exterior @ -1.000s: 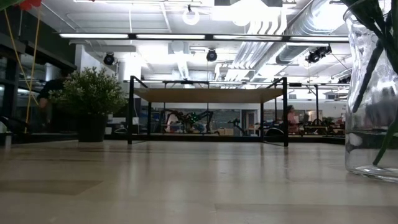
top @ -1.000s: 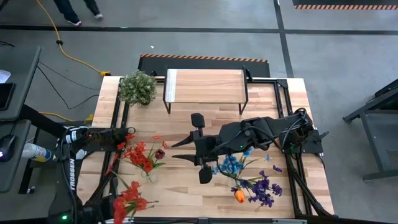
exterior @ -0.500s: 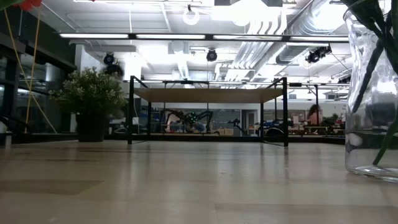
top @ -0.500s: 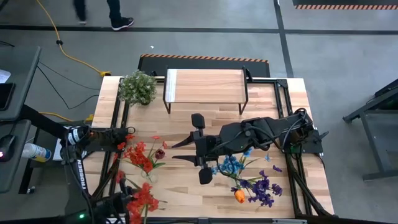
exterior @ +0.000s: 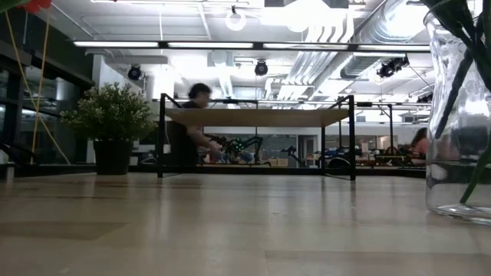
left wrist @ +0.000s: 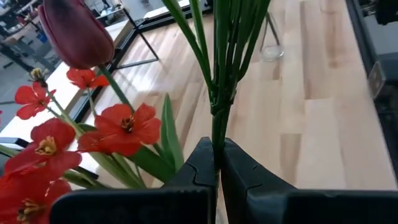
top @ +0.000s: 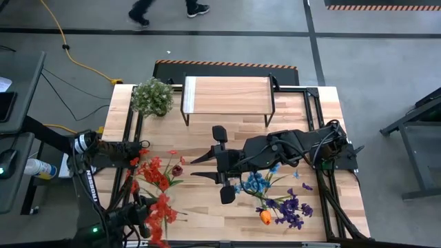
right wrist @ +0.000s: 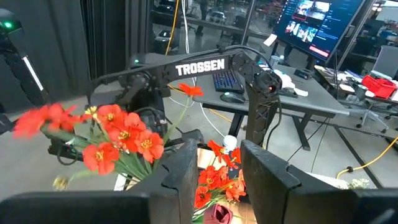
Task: Pick and place flowers into a vace then onto a shelf
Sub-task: Put the orange flowers into the left transparent vase
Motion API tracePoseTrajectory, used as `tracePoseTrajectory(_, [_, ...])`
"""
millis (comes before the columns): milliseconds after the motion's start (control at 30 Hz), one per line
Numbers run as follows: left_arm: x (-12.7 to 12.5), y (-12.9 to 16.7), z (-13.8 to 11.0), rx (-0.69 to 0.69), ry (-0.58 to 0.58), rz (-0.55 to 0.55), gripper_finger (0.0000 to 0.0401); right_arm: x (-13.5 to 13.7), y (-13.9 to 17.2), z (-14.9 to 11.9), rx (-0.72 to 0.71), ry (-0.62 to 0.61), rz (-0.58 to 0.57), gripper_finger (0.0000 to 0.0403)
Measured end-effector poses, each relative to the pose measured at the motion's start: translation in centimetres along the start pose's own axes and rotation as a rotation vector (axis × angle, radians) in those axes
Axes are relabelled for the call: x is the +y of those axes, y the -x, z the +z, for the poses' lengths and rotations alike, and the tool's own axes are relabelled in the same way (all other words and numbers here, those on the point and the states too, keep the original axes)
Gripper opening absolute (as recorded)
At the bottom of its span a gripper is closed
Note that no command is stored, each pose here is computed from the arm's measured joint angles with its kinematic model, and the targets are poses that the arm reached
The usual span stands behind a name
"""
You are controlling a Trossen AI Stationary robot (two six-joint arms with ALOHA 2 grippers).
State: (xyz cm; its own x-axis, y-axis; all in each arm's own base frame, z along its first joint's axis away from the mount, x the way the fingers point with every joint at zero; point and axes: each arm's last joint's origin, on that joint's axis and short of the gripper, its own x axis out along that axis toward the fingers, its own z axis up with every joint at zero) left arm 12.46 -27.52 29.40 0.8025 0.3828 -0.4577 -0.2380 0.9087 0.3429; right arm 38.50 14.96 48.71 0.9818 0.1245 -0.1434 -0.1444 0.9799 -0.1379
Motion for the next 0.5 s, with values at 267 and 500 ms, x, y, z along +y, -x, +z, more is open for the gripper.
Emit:
tracePoseTrajectory(267, [0.19, -0.29, -0.55, -0.020, -0.021, 0.015, 0.0038, -0.07, -0.02, 0.02, -0.002, -0.001, -0.002, 0.0114])
tracePoseTrajectory(500, [0.19, -0.31, -0.56, -0.024, -0.006, 0.016, 0.0038, -0.15, -0.01, 0.51, -0.052, -0.006, -0.007, 0.0114])
